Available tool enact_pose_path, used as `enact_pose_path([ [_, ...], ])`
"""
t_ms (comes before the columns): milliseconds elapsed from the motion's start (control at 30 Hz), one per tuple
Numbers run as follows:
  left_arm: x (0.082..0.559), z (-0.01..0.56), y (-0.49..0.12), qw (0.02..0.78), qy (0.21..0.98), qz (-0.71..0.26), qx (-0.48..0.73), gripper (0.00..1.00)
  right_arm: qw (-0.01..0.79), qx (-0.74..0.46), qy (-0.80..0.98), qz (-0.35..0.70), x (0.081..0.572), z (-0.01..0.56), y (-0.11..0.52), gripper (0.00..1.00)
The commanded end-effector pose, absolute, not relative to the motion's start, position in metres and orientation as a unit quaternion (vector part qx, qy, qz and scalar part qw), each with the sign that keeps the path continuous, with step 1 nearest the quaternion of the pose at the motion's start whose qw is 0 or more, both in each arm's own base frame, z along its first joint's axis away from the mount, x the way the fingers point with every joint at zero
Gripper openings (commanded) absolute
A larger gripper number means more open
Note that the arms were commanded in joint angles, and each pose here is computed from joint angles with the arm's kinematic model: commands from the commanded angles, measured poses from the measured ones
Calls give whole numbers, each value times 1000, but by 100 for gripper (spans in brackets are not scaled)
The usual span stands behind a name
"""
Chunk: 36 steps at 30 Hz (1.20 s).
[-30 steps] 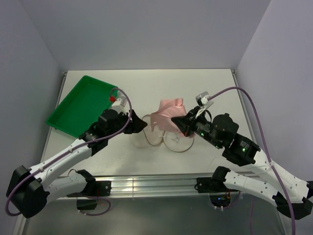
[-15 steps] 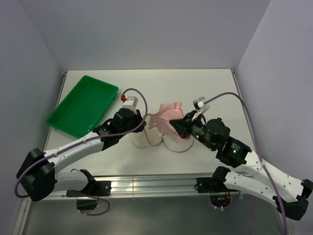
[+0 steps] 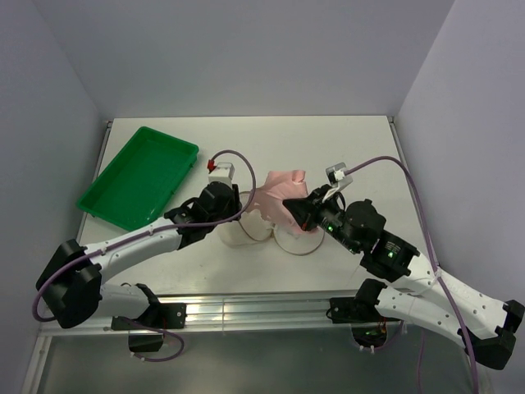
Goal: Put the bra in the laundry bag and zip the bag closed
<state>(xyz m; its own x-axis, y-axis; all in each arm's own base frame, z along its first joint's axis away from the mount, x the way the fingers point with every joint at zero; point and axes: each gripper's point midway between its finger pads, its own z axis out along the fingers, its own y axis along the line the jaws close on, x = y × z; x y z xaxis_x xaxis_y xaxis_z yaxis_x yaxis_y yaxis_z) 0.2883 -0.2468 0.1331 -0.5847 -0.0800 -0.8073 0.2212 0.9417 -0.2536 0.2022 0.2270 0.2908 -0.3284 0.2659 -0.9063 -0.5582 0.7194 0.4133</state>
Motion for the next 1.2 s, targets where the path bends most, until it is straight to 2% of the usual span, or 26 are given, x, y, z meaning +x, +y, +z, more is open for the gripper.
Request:
enact_pose_path([
  [0, 295, 156, -248, 485, 860, -155, 37, 44, 594, -79, 708, 374, 207, 308, 224, 0],
  [100, 291, 160, -247, 489, 856, -162, 33, 52, 600, -77, 704, 372, 205, 312, 219, 0],
  [133, 289, 163, -248, 491, 854, -169, 28, 60, 603, -76, 702, 370, 205, 315, 217, 0],
  [267, 285, 170, -248, 498, 846, -187, 20, 65, 614, -73, 697, 363, 204, 324, 209, 0],
  [400, 285, 166, -248, 496, 849, -182, 25, 57, 610, -76, 696, 371, 202, 326, 212, 0],
  [533, 287, 156, -255, 484, 856, -179, 35, 45, 604, -75, 701, 372, 203, 317, 215, 0],
  [867, 296, 153, -253, 495, 854, -157, 31, 37, 592, -71, 703, 388, 205, 307, 225, 0],
  [900, 296, 153, -254, 495, 853, -159, 31, 32, 588, -66, 706, 390, 206, 304, 226, 0],
  [933, 297, 153, -255, 496, 853, -161, 30, 20, 582, -64, 713, 385, 207, 294, 227, 0],
  [1000, 296, 153, -258, 493, 852, -171, 32, 10, 587, -51, 704, 395, 209, 299, 228, 0],
  [1033, 295, 155, -260, 493, 851, -178, 32, 0, 587, -46, 705, 396, 210, 296, 227, 0],
  [1167, 285, 170, -274, 489, 838, -239, 32, 0, 594, -6, 688, 417, 213, 303, 226, 0],
])
